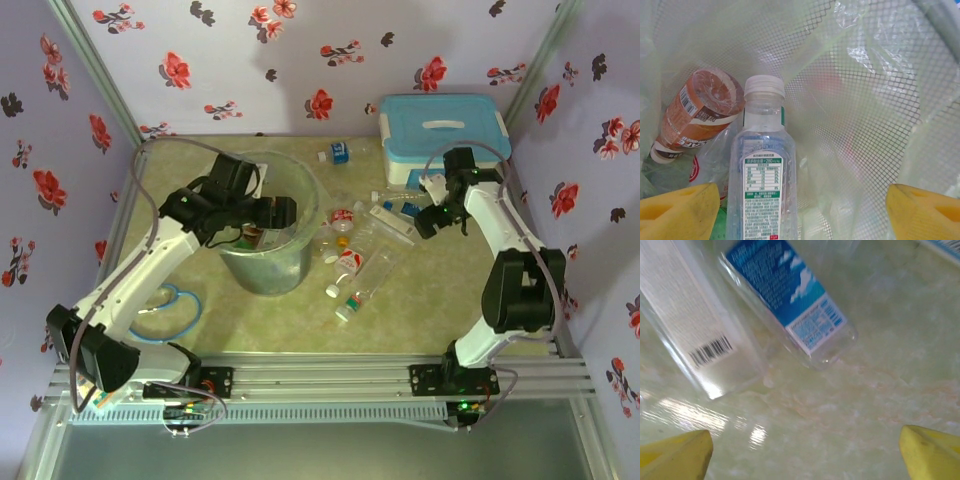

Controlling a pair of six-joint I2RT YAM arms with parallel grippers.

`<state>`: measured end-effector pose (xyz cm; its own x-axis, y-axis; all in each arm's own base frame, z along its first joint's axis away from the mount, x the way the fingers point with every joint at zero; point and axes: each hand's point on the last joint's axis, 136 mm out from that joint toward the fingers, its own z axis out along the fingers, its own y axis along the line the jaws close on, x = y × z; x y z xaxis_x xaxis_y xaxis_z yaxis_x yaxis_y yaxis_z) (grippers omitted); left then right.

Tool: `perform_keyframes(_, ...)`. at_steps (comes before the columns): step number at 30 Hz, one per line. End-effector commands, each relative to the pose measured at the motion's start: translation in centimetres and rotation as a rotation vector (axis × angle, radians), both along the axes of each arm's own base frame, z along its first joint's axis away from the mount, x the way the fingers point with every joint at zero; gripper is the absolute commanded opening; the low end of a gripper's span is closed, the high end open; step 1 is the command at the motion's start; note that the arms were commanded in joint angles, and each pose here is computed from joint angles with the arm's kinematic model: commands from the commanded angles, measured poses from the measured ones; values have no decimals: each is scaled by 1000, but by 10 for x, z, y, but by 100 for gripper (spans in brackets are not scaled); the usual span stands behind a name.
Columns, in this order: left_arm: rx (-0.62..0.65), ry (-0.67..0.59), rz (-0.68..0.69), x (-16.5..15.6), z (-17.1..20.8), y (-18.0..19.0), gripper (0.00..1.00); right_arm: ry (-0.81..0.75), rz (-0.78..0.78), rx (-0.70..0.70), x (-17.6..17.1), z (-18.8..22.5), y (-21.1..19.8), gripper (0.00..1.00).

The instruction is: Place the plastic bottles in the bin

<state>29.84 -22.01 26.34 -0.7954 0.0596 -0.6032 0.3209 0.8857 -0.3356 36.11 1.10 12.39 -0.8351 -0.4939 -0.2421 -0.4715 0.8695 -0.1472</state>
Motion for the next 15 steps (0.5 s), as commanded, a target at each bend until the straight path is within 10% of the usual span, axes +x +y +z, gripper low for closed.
perform_keyframes(1, -7, -55, -9, -4, 20, 3, 86, 28, 102, -47, 4, -3, -15, 88)
perform_keyframes(15, -27, -66, -14, -4, 24, -2, 87, -97, 86, 52, 63, -38, -2, 78)
